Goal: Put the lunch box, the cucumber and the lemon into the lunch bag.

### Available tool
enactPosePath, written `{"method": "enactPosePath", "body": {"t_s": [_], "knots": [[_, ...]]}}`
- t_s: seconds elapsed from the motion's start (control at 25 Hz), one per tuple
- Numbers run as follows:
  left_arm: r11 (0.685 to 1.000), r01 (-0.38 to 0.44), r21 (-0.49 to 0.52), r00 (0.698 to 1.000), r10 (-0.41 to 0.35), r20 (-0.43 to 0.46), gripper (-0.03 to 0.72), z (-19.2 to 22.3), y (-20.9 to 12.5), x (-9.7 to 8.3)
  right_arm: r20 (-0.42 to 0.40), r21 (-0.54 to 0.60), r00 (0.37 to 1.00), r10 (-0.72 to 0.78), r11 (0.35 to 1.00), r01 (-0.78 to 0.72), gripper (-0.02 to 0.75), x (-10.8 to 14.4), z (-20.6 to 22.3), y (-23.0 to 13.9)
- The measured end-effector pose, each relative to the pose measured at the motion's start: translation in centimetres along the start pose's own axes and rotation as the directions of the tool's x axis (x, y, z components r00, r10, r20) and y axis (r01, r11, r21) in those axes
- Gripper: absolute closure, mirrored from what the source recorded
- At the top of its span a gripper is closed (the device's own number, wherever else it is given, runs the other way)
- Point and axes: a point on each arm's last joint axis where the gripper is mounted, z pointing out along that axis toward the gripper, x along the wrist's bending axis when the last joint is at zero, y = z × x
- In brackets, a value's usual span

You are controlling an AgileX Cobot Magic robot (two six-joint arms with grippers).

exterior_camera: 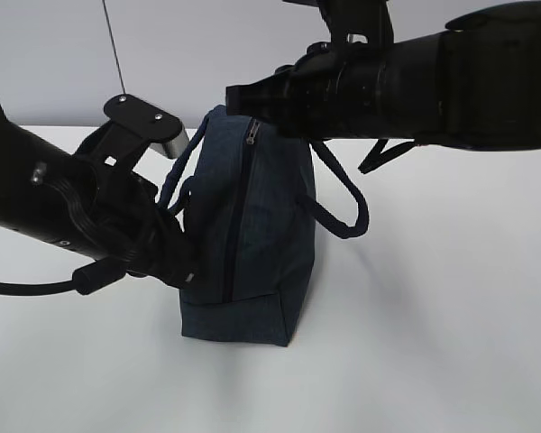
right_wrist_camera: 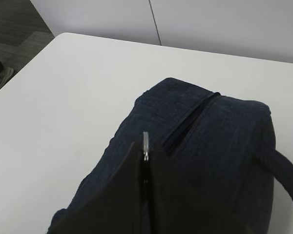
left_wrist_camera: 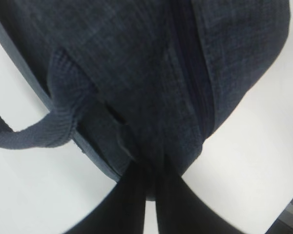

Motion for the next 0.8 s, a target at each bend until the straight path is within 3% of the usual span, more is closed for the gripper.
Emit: {"method": "enactPosePath", "body": {"t_s": [0.8], "knots": [[1.000,-0.005,0.017,1.000,0.005,0.010,0.694,0.0,-0.1,-0.2,-0.018,-0.019,0.999,0.034,0.999,-0.034,0.738,-2.4,2.1,1.3]]}}
